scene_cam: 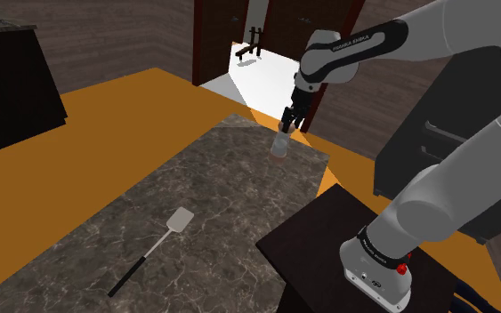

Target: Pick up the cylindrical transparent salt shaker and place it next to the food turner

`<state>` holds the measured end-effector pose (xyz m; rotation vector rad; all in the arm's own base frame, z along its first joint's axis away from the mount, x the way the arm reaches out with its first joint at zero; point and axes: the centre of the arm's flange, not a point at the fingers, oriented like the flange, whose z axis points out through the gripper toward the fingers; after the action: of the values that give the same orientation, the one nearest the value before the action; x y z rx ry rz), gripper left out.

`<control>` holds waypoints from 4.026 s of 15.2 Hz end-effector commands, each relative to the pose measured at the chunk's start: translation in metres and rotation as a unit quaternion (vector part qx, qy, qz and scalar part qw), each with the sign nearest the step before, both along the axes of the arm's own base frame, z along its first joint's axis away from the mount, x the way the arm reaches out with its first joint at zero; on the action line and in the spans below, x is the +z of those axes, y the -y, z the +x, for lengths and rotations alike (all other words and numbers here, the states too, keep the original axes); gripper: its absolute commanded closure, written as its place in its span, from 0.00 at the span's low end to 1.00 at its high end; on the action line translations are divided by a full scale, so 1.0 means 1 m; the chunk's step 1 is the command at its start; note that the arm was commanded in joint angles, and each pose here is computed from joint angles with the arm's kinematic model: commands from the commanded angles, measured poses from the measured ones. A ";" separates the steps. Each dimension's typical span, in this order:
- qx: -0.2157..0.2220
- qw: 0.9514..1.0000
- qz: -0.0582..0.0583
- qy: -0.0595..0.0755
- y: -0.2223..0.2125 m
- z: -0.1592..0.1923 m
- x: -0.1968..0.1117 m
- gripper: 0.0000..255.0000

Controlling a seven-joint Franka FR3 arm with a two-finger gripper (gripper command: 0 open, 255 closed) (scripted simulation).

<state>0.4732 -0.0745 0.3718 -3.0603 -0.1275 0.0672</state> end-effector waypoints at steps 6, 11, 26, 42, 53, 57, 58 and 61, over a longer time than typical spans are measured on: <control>0.000 1.000 0.000 0.000 0.000 0.000 0.037 1.00; 0.000 1.000 0.000 0.000 0.000 0.000 0.063 1.00; 0.000 1.000 0.000 0.000 0.000 0.000 0.143 1.00; 0.000 1.000 0.000 0.000 -0.059 0.019 0.177 1.00; 0.000 1.000 0.000 0.000 -0.190 0.061 0.130 1.00; 0.000 1.000 0.000 0.000 -0.237 0.077 0.113 1.00; 0.000 1.000 0.000 0.000 -0.249 0.081 0.108 1.00; 0.000 1.000 0.000 0.000 -0.285 0.092 0.096 1.00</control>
<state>0.5607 0.1998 0.4730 -3.0608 -0.1289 0.0676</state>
